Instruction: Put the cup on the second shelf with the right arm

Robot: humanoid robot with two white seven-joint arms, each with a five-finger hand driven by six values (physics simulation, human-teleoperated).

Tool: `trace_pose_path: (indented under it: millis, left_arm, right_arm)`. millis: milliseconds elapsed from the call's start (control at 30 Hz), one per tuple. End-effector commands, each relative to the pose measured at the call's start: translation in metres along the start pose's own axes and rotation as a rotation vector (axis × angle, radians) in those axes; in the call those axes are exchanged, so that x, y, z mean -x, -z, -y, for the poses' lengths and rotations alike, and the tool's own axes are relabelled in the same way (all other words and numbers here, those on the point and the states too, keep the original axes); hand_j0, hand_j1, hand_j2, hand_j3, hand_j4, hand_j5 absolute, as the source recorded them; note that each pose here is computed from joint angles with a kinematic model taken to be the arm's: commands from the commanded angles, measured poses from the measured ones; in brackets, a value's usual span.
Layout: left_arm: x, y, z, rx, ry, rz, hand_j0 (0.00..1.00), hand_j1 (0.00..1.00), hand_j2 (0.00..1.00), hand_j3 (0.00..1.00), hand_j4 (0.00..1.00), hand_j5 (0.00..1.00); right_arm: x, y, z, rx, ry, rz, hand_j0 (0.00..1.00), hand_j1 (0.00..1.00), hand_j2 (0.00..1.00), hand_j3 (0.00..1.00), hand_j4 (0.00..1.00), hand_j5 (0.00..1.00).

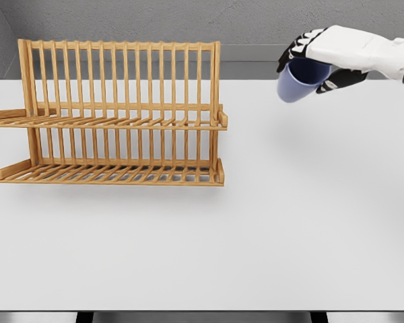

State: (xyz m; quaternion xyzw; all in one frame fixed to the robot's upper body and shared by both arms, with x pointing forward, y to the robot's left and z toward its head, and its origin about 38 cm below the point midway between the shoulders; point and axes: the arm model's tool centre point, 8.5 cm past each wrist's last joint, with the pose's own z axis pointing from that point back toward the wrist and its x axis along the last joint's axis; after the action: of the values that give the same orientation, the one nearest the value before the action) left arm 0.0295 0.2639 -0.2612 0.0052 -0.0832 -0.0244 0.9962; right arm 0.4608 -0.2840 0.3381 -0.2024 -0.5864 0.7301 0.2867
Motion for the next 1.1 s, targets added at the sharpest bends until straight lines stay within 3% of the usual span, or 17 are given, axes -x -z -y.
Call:
trace_pose_path:
  millis: [0, 133, 533, 1067]
  left_arm:
    - [0.0, 0.0, 0.0, 0.0, 0.0, 0.0, 1.0, 1.0, 1.0, 1.0, 1.0, 1.0]
    - [0.0, 0.0, 0.0, 0.0, 0.0, 0.0, 1.0, 1.0, 1.0, 1.0, 1.0, 1.0]
    - [0.0, 0.0, 0.0, 0.0, 0.0, 0.0, 1.0, 1.0, 1.0, 1.0, 1.0, 1.0]
    - [0.0, 0.0, 0.0, 0.0, 0.0, 0.0, 1.0, 1.0, 1.0, 1.0, 1.0, 1.0]
  right_arm:
    - [-0.003, -0.002, 0.006, 0.015, -0.008, 0.002, 0.67, 0.67, 0.67, 0.67, 0.67, 0.67]
    - [-0.009, -0.005, 0.011, 0.024, -0.032, 0.017, 0.67, 0.67, 0.67, 0.67, 0.67, 0.67]
    - [-0.056, 0.003, 0.027, 0.057, -0.121, 0.134, 0.67, 0.67, 0.67, 0.67, 0.67, 0.67]
    - [-0.082, 0.017, 0.036, 0.097, -0.146, 0.215, 0.67, 0.67, 0.67, 0.67, 0.67, 0.67]
